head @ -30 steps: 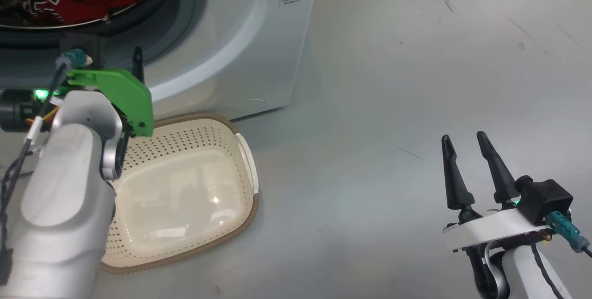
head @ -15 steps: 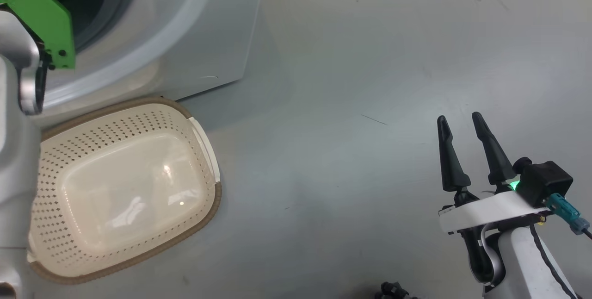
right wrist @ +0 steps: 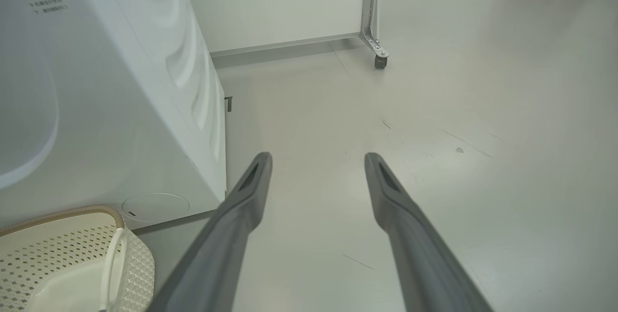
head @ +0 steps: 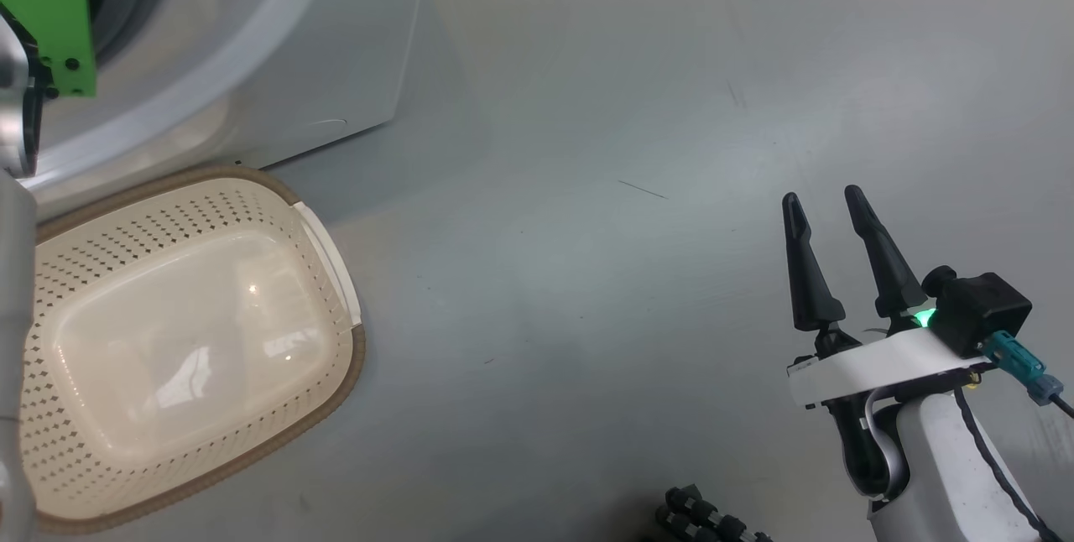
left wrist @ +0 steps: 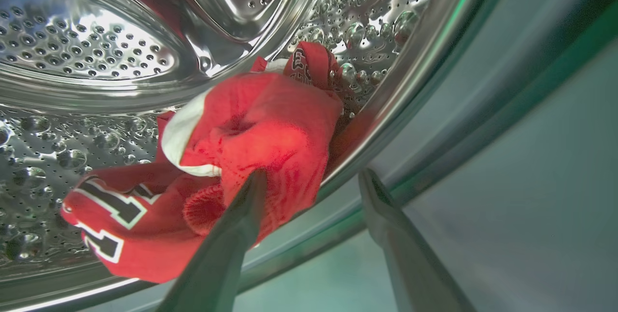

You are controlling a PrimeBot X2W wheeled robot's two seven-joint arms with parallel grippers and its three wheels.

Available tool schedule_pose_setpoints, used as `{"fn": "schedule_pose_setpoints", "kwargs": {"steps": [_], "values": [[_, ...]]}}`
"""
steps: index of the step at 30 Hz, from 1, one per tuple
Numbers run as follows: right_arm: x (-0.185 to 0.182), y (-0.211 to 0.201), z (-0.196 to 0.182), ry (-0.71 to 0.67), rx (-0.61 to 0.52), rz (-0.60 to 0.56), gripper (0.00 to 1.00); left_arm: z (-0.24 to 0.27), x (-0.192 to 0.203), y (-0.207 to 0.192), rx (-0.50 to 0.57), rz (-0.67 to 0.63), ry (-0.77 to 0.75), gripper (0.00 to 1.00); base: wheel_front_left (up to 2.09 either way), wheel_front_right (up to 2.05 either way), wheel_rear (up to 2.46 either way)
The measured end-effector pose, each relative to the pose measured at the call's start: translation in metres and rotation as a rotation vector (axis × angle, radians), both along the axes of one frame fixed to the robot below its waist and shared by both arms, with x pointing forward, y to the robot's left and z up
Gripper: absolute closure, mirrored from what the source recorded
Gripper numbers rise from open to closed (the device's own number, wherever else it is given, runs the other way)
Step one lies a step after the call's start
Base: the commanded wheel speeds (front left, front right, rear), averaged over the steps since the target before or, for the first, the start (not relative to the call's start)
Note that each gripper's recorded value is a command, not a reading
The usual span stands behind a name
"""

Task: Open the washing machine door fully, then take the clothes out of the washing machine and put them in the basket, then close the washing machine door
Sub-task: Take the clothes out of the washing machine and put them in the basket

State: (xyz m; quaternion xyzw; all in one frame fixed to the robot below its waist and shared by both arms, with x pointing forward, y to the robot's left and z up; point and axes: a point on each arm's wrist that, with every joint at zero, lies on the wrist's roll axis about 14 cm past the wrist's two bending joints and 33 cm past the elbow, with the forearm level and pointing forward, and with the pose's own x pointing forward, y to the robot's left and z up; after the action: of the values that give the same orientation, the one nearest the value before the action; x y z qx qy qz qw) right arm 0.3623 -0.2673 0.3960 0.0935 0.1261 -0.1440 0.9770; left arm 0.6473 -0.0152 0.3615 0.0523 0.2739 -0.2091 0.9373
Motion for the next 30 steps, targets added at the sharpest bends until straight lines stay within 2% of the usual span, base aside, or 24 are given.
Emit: {"fn": "schedule_pose_setpoints", "kwargs": {"steps": [1, 2, 11, 21, 30], "values": [[0.0, 0.0, 0.0, 0.0, 0.001, 0.0, 0.0, -0.002, -0.001, 0.0, 0.003, -0.002, 0.005, 0.73, 0.0, 0.0, 0.0], [-0.001, -0.001, 0.0, 0.0, 0.002, 0.0, 0.0, -0.003, -0.001, -0.001, 0.004, -0.001, 0.009, 1.0, 0.0, 0.0, 0.0], [0.0, -0.008, 0.001, -0.004, -0.004, -0.022, 0.0, -0.009, -0.003, -0.003, -0.002, -0.002, 0.012, 1.0, 0.0, 0.0, 0.0], [0.01, -0.005, 0.004, -0.03, 0.006, -0.008, 0.0, 0.019, -0.002, -0.006, -0.102, 0.027, -0.093, 1.0, 0.0, 0.0, 0.0], [0.02, 0.003, 0.006, -0.054, 0.012, 0.029, 0.0, 0.046, -0.007, 0.008, -0.214, 0.111, -0.212, 1.0, 0.0, 0.0, 0.0]]}}
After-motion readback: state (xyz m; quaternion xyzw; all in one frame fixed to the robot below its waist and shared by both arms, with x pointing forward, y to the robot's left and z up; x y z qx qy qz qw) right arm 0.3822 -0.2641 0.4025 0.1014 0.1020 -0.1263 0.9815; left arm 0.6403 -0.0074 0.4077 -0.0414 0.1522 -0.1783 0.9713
